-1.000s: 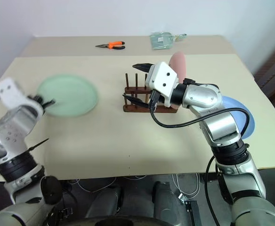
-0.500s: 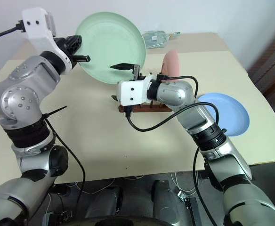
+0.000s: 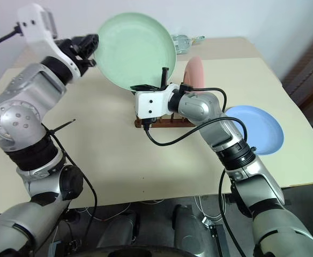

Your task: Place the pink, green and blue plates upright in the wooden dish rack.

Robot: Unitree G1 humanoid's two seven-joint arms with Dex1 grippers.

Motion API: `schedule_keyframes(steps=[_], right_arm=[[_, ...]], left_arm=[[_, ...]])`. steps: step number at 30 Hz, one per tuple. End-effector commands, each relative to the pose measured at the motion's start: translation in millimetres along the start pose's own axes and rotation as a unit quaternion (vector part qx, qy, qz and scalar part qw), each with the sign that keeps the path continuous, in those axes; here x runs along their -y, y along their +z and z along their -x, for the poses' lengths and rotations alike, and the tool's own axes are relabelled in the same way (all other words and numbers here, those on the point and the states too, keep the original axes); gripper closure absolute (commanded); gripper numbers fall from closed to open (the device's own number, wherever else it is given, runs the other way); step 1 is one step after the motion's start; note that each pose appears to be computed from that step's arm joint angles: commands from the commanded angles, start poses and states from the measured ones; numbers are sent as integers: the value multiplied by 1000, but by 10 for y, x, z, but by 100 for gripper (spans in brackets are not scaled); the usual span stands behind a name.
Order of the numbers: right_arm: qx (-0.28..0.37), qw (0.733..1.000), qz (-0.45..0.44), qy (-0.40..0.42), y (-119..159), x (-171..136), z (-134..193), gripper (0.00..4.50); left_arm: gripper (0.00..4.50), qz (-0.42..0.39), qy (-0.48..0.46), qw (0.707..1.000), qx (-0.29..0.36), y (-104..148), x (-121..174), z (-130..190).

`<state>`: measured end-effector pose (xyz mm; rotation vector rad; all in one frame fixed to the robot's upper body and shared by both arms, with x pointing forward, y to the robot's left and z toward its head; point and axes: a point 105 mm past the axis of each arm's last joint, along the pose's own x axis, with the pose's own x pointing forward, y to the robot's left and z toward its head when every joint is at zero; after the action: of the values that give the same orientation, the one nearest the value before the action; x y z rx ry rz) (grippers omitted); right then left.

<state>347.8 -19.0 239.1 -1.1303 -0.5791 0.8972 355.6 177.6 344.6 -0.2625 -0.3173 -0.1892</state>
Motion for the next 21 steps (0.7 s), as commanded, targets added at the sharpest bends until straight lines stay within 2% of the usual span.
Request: schedule_keyframes(steps=[1, 3, 5, 7, 9, 10, 11, 13, 15, 18, 21], right_arm=[[27, 998, -22, -61, 118, 250, 80, 450], [69, 989, -90, -100, 241, 434, 162, 450], [133, 962, -196, -137, 388, 660, 300, 450], [179, 922, -307, -156, 453, 826, 429, 450], [226, 864, -425, -150, 523, 879, 554, 450], [239, 843, -460, -140, 559, 872, 594, 450], [255, 811, -509, -138, 580, 852, 631, 450], [248, 756, -588, -146, 508, 795, 630, 450], [227, 721, -637, -155, 435, 728, 597, 450], [203, 676, -687, -172, 341, 675, 547, 450], [180, 633, -726, -201, 212, 649, 509, 450]], left_arm=[[51, -10, 89, 991, 104, 513, -473, 99], [51, -72, 115, 985, 106, 528, -722, 195], [51, -147, 104, 980, 85, 407, -844, 294], [51, -195, 67, 977, 51, 169, -837, 354], [51, -219, 9, 976, -10, -266, -761, 437], [51, -223, -13, 974, -29, -415, -722, 480], [51, -209, -55, 974, -63, -671, -604, 560], [51, -190, -136, 966, -111, -1039, -325, 743], [51, -181, -214, 946, -162, -1347, -102, 975], [51, -176, -278, 921, -208, -1592, 52, 1210], [51, -162, -320, 907, -222, -1705, 207, 1339]])
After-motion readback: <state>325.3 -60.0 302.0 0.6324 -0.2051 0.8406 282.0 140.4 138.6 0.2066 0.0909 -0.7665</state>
